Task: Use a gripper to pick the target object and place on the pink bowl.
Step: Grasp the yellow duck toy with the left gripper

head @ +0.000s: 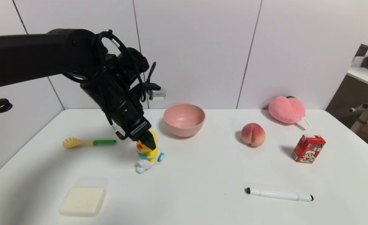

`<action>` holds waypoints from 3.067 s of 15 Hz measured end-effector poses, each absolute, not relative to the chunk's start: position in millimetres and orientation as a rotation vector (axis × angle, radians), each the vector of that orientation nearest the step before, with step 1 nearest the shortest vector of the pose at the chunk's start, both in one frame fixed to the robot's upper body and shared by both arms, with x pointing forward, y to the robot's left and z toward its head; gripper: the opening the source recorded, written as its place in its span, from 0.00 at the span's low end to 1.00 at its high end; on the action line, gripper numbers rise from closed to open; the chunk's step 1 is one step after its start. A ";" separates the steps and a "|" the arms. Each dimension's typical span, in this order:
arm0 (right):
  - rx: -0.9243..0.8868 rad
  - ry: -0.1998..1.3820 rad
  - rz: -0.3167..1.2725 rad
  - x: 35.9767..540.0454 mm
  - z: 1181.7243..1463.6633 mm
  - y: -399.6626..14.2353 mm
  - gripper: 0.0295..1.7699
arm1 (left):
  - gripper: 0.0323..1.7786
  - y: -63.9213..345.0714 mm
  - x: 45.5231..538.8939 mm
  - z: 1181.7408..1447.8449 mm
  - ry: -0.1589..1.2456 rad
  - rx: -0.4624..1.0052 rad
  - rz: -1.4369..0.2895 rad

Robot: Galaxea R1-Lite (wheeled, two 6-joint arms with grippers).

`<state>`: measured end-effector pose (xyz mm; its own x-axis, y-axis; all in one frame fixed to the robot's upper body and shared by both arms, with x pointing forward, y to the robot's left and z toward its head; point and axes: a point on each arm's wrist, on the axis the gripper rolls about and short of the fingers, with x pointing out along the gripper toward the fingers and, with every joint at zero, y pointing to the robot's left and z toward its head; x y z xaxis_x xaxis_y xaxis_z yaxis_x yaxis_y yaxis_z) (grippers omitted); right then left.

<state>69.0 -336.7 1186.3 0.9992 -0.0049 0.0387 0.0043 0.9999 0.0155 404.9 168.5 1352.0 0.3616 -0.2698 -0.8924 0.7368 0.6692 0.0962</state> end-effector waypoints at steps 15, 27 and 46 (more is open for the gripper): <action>0.015 -0.039 -0.005 69.0 1186.3 -336.7 0.97 | 0.95 146.8 414.8 1335.6 1.011 0.530 -0.505; 0.015 -0.039 -0.005 69.0 1186.3 -336.7 0.97 | 0.95 131.6 398.7 1334.6 1.071 0.471 -0.461; 0.015 -0.039 -0.004 69.0 1186.3 -336.6 0.97 | 0.51 132.3 401.1 1327.1 1.109 0.480 -0.417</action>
